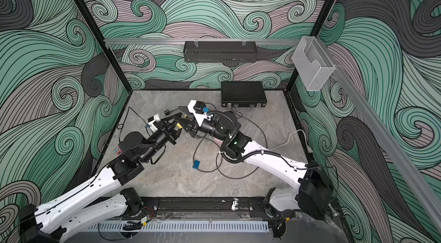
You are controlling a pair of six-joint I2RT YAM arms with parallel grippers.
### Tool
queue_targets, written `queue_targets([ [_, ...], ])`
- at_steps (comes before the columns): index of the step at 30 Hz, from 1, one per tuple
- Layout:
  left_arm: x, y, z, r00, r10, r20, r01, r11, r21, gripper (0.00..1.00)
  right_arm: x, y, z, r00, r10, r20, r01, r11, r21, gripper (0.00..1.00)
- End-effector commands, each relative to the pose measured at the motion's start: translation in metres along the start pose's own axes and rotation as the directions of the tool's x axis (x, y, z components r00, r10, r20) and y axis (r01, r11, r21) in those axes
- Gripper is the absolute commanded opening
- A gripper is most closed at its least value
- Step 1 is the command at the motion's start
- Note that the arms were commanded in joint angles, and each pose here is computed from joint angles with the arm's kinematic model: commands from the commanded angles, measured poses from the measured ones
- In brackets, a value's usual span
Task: Charge mp3
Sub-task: Pick up the plug from the center of the board.
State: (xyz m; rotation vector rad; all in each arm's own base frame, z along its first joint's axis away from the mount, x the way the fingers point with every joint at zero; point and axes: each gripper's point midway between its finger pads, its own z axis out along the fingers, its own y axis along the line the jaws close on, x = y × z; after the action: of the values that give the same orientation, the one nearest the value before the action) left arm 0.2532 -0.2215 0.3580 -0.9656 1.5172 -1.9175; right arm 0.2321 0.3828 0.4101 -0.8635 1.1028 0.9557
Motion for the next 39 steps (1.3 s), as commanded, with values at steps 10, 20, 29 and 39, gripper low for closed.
queue_targets([
  [10,0.003,-0.051,-0.006,0.992,0.124,0.011,-0.124,0.987,0.098,0.22,0.011,0.015,-0.014,0.984,0.137,-0.118,-0.146,0.987,-0.072,0.72],
  [20,0.005,-0.083,-0.008,0.966,0.257,-0.022,-0.255,0.964,0.076,0.22,0.005,0.052,-0.024,0.957,0.198,-0.213,-0.25,0.934,-0.257,0.8],
  [29,-0.002,-0.101,-0.024,0.895,0.447,0.002,-0.447,0.894,-0.017,0.23,-0.016,0.056,-0.052,0.975,0.173,-0.137,-0.202,0.951,-0.236,0.77],
  [39,-0.002,-0.12,-0.033,0.823,0.567,0.017,-0.567,0.823,0.004,0.23,-0.008,0.055,-0.068,0.967,0.199,-0.157,-0.226,0.956,-0.186,0.78],
])
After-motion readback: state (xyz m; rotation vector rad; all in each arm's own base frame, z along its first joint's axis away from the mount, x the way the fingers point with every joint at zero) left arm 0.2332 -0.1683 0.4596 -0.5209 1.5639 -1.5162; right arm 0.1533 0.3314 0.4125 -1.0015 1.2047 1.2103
